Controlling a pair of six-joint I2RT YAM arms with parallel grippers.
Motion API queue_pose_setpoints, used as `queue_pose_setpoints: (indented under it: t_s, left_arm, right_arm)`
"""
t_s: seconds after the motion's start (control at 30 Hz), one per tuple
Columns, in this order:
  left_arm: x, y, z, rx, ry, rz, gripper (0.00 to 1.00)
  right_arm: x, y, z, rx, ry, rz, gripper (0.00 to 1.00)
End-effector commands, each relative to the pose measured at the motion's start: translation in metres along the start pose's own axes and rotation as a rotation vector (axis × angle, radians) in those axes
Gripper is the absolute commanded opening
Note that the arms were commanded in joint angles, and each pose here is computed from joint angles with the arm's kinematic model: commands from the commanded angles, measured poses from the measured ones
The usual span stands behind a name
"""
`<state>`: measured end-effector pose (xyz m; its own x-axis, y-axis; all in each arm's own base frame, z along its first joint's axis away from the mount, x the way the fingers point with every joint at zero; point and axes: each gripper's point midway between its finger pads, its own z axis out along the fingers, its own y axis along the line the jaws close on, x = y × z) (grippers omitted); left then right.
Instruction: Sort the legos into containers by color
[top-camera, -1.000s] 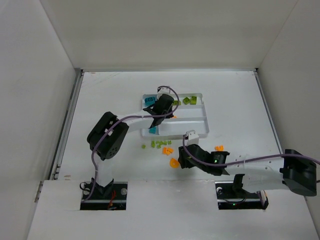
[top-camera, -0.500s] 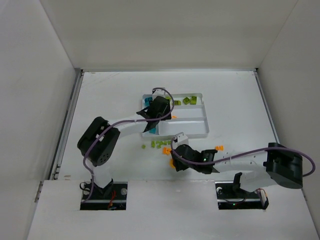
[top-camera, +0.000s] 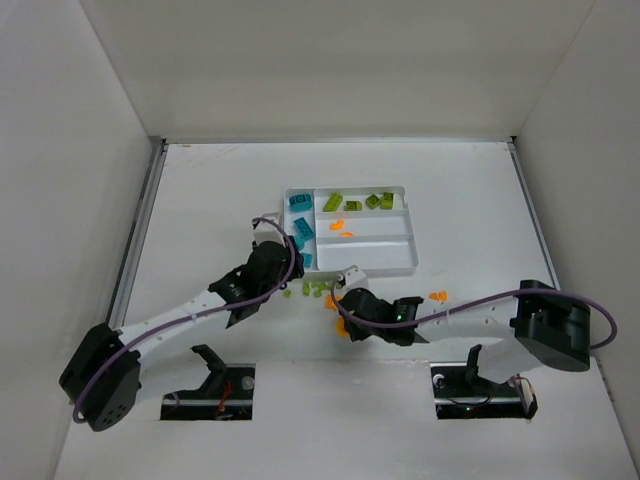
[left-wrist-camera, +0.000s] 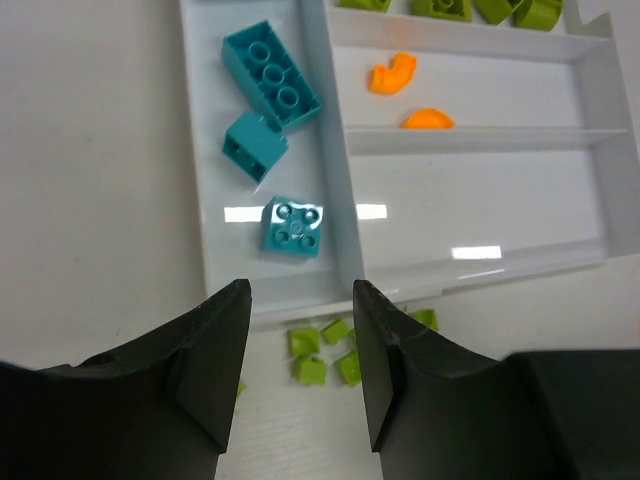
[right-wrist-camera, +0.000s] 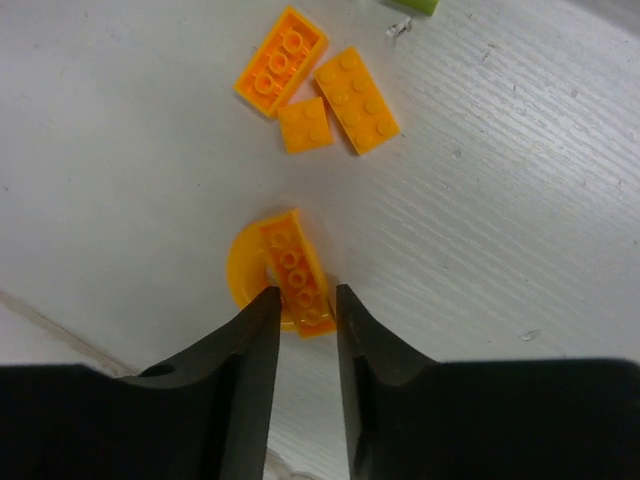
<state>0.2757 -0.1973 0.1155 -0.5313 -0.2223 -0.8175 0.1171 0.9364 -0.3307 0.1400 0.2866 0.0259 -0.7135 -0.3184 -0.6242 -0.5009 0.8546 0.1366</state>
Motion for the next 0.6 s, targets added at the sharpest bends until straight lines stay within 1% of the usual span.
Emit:
queue_pose_setpoints:
  t_s: [0.0, 0.03, 0.07, 0.17, 0.33, 0.43, 0.57]
  left_arm:
    - [0.019, 0.023, -0.017, -0.07, 0.018, -0.002, 0.42]
    - [0.025, 0.027, -0.021, -0.081, 0.026, 0.004, 0.42]
    - [0.03, 0.032, -0.023, -0.094, 0.034, 0.014, 0.42]
    - [0.044, 0.039, -0.026, -0.122, 0.062, 0.051, 0.43]
    - [0.068, 0.043, -0.022, -0.148, 0.117, 0.114, 0.47]
    - [0.073, 0.041, -0.016, -0.149, 0.12, 0.139, 0.48]
    - [0.078, 0.042, -0.01, -0.16, 0.128, 0.161, 0.47]
  right_arm:
    - [-0.005, 0.004, 0.004, 0.0, 0.007, -0.019, 0.31]
    - [-0.004, 0.003, 0.005, 0.003, 0.009, -0.02, 0.29]
    - [-0.005, 0.003, 0.005, 0.005, 0.007, -0.02, 0.24]
    - [-0.012, 0.002, 0.001, 0.006, -0.019, 0.001, 0.19]
    - [-0.025, -0.001, -0.011, -0.004, -0.071, 0.03, 0.18]
    - [-0.034, -0.002, -0.025, -0.015, -0.107, 0.05, 0.18]
    - [-0.061, -0.009, -0.047, -0.034, -0.193, 0.098, 0.18]
